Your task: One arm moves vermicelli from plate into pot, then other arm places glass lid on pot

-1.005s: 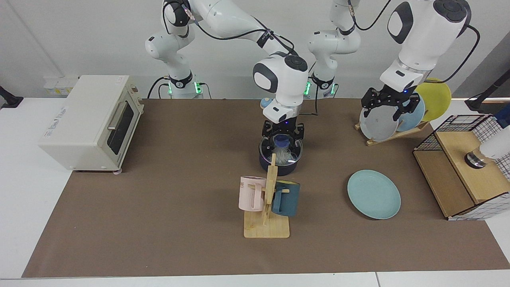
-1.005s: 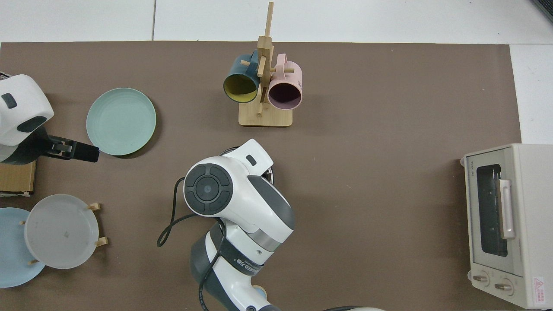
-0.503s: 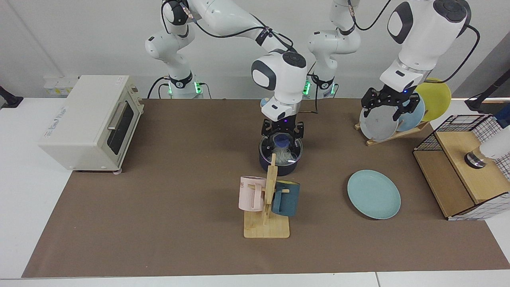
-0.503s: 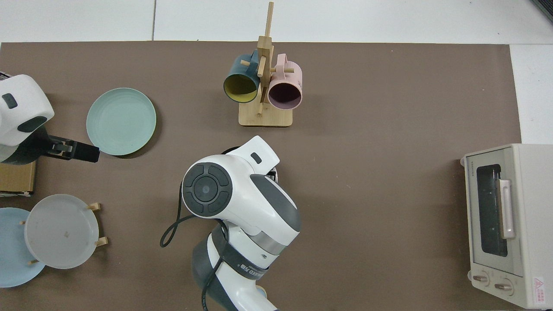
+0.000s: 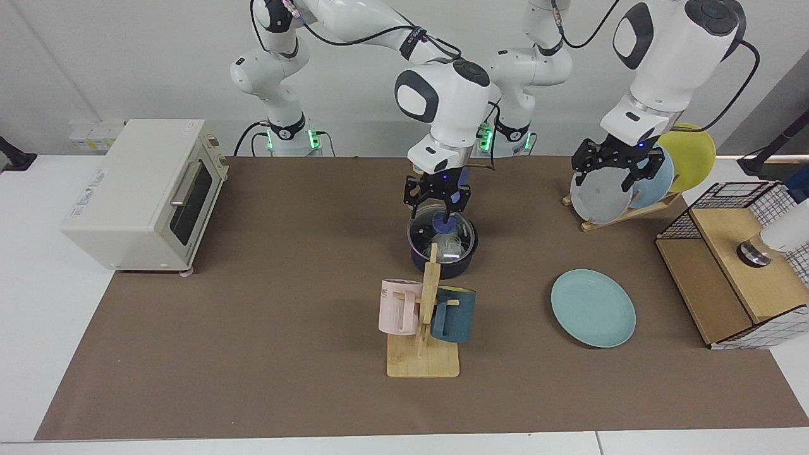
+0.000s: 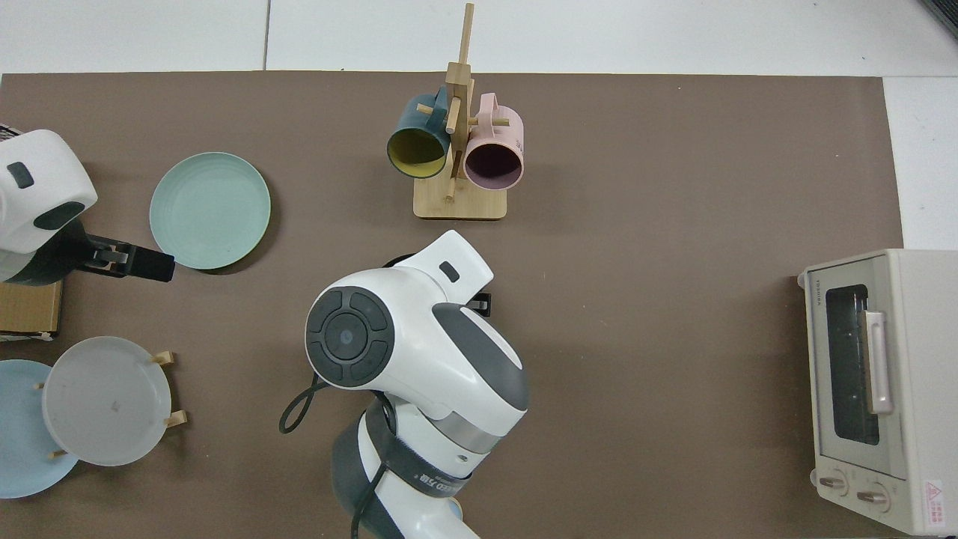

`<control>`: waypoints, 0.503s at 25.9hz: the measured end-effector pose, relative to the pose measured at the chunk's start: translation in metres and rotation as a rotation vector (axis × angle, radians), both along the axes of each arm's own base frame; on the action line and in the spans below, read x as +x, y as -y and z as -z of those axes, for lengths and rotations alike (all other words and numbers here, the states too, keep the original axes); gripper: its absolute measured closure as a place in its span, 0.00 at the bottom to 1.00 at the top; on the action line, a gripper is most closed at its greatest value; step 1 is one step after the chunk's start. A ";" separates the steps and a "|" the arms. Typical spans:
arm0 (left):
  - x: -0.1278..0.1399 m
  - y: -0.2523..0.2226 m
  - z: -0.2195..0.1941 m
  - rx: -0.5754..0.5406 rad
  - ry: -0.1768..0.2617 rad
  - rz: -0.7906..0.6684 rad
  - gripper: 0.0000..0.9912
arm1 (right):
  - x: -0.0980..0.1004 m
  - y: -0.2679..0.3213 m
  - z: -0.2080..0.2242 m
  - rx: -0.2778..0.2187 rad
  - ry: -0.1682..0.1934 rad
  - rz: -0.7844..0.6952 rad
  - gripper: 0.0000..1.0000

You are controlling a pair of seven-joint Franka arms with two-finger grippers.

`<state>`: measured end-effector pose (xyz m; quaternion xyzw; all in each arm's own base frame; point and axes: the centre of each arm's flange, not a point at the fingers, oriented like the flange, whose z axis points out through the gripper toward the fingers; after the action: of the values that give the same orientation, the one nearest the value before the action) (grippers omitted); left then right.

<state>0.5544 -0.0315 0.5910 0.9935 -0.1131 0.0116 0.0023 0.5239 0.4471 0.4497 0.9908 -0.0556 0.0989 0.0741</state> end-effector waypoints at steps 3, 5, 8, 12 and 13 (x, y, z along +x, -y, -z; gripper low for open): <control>0.000 0.000 0.000 0.000 0.000 0.000 0.00 | 0.000 0.002 0.003 -0.001 -0.011 0.007 0.51; 0.000 0.000 0.000 0.000 0.000 0.000 0.00 | 0.000 0.004 0.006 -0.007 -0.020 0.011 0.64; 0.000 0.000 0.000 0.000 0.000 0.000 0.00 | -0.002 0.007 0.012 -0.017 -0.034 0.013 0.79; 0.000 0.000 0.000 0.000 0.000 0.000 0.00 | -0.007 0.012 0.020 -0.027 -0.053 0.017 0.99; 0.000 0.000 0.000 0.000 0.000 0.000 0.00 | -0.008 0.014 0.021 -0.029 -0.057 0.017 0.99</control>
<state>0.5543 -0.0315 0.5910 0.9935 -0.1131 0.0114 0.0023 0.5158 0.4334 0.4283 0.9915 -0.0605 0.0710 0.0909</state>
